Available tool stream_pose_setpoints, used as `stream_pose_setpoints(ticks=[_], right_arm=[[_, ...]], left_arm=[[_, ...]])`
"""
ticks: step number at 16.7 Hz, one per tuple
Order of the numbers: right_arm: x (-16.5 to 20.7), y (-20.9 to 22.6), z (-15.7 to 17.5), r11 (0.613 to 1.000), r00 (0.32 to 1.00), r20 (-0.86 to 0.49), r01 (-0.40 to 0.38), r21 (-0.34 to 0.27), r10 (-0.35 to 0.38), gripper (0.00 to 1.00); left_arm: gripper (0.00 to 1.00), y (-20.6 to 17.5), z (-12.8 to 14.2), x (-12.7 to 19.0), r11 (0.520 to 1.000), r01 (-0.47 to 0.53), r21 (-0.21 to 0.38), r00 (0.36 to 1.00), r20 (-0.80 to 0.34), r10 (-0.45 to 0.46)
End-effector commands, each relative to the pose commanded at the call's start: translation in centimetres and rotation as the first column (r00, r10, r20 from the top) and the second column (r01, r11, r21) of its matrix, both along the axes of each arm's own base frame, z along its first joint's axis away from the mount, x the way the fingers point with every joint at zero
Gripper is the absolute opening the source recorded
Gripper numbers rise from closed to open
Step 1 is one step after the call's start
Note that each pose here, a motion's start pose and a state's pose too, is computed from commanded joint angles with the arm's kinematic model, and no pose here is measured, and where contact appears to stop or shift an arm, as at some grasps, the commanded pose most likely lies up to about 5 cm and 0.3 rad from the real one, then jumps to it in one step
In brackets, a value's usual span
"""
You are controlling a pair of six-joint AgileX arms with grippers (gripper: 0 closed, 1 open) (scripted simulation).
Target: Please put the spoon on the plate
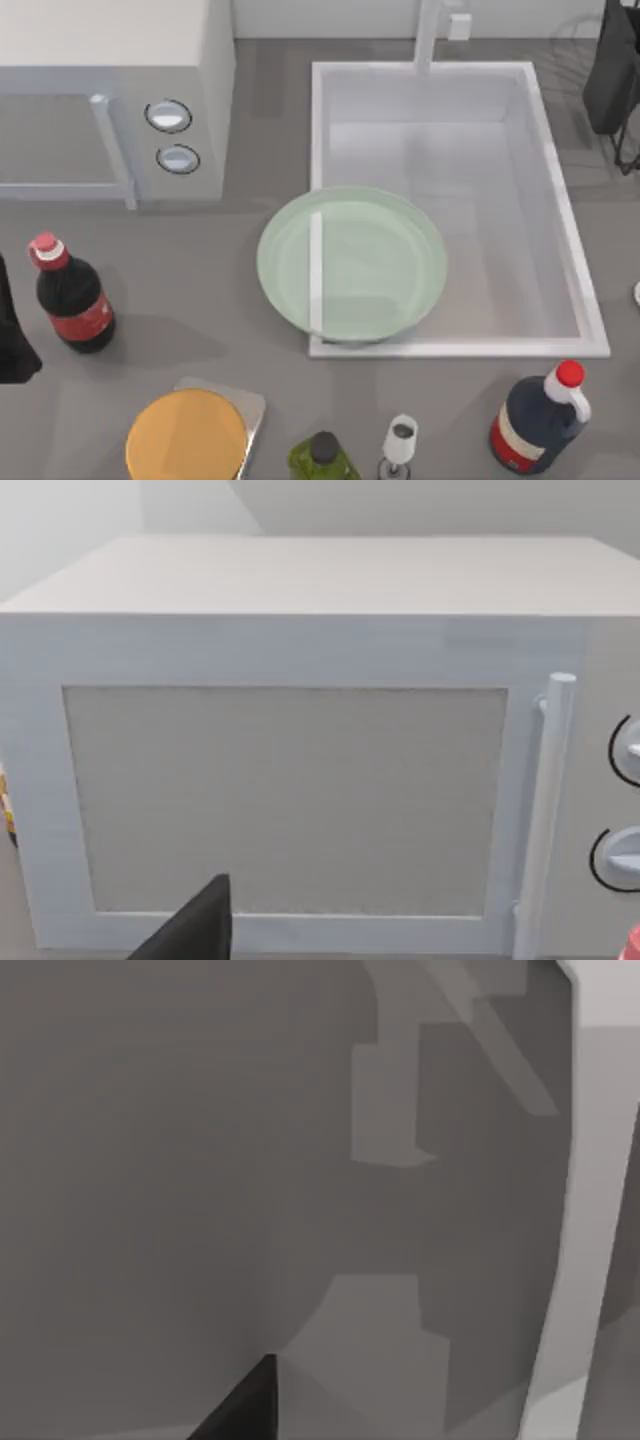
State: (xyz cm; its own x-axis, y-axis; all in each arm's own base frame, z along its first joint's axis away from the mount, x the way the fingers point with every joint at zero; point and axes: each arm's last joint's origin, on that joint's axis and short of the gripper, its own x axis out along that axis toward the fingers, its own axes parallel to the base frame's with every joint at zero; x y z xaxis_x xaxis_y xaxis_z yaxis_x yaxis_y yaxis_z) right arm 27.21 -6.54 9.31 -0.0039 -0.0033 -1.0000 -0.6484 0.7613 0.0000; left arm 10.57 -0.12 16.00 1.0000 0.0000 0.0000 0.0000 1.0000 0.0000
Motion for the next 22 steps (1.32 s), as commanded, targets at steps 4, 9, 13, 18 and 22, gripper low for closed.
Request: stream_pose_setpoints(ticks=[4,9,13,18,22], right_arm=[[0.0,0.0,0.0,1.0,1.0,0.0,0.0,0.0,0.0,0.0],[0.0,0.0,0.0,1.0,1.0,0.0,0.0,0.0,0.0,0.0],[-0.1,0.2,2.2,1.0,1.0,0.019,0.022,0.015,-0.023,0.0],[0.5,0.0,5.9,1.0,1.0,0.009,0.017,0.018,-0.017,0.0],[0.1,0.1,10.4,1.0,1.0,-0.003,0.019,0.02,-0.019,0.0]], left_arm=[[1.0,0.0,0.0,0.0,1.0,0.0,0.0,1.0,0.0,0.0],[1.0,0.0,0.0,0.0,1.0,0.0,0.0,1.0,0.0,0.0],[1.0,0.0,0.0,0.0,1.0,0.0,0.0,1.0,0.0,0.0],[1.0,0.0,0.0,0.0,1.0,0.0,0.0,1.0,0.0,0.0],[1.0,0.0,0.0,0.0,1.0,0.0,0.0,1.0,0.0,0.0]])
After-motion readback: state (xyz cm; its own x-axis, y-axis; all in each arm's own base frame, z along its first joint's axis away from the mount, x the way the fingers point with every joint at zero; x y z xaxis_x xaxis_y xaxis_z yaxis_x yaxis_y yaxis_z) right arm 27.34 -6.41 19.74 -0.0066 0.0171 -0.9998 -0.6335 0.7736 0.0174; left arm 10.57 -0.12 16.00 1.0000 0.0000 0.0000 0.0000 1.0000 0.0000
